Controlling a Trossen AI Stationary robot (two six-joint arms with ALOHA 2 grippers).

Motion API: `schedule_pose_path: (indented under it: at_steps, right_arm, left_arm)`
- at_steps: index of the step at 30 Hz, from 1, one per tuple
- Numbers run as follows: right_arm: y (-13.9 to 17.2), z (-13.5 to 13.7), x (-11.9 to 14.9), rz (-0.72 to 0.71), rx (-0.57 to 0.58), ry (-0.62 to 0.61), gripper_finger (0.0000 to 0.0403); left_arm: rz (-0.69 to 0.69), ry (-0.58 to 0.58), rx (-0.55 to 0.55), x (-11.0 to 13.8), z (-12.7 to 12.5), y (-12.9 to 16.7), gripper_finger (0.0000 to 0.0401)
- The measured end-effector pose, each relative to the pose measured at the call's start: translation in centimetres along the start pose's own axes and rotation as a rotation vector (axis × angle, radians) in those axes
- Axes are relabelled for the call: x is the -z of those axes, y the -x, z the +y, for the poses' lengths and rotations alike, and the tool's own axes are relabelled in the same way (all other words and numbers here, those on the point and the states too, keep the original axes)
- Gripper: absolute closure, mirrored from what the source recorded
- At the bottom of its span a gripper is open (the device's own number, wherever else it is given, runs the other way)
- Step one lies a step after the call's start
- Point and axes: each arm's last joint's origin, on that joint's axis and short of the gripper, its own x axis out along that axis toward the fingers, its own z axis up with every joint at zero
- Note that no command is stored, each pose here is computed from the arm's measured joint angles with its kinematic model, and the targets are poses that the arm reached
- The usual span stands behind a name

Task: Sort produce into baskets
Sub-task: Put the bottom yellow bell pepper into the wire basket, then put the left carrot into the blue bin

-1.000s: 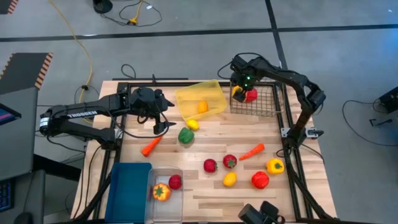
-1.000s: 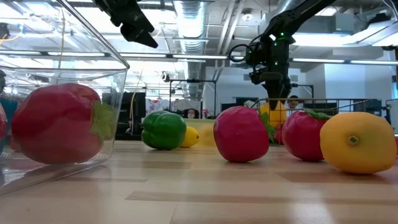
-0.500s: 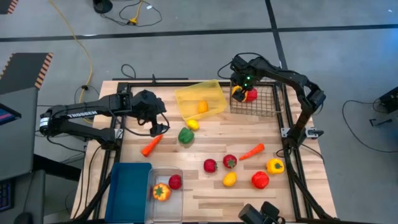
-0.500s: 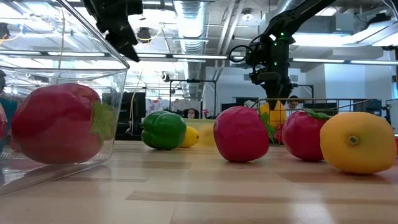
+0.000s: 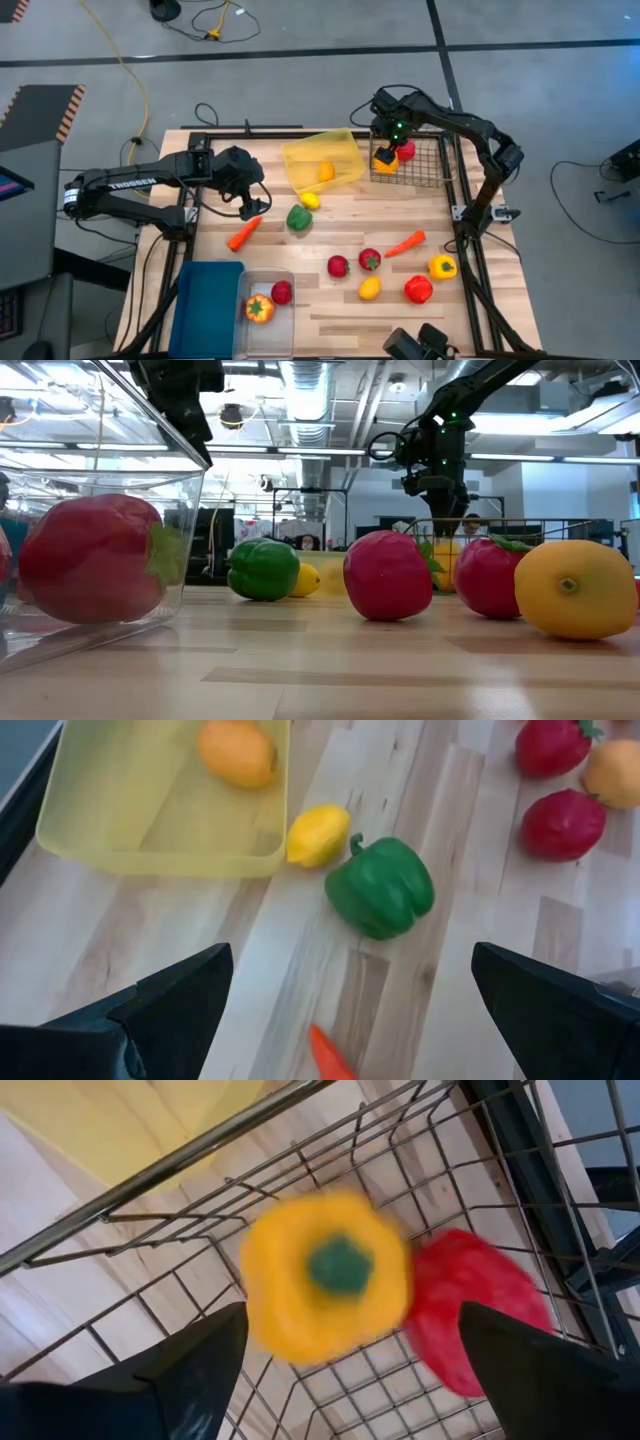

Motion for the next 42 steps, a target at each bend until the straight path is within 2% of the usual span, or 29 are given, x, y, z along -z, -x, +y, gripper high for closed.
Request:
schedule_pose_path:
  at_steps: [6,12,24,35,42]
  right_arm:
    - [0.0,0.0,0.0,-0.001,0.000,0.002,0.0008]
    - [0.0,0.0,0.0,-0.002,0.000,0.003,0.0009]
    - [0.0,0.0,0.0,-0.001,0.000,0.003,0.0010]
    - [0.0,0.0,0.0,-0.001,0.000,0.003,0.0010]
    - [0.0,0.0,0.0,-0.001,0.000,0.002,0.0010]
  left_arm:
    - [0.022,0.022,-0.003,0.2,0.0,0.0,0.0002]
    - [0.106,0.123,-0.031,1.2,0.0,-0.2,0.0002]
    - [0.314,0.279,-0.109,6.9,0.2,-4.7,0.0005]
    - [0.379,0.349,-0.094,10.8,0.0,-7.5,0.0061]
    - [0.331,0.382,-0.047,12.1,-0.7,-8.9,0.0082]
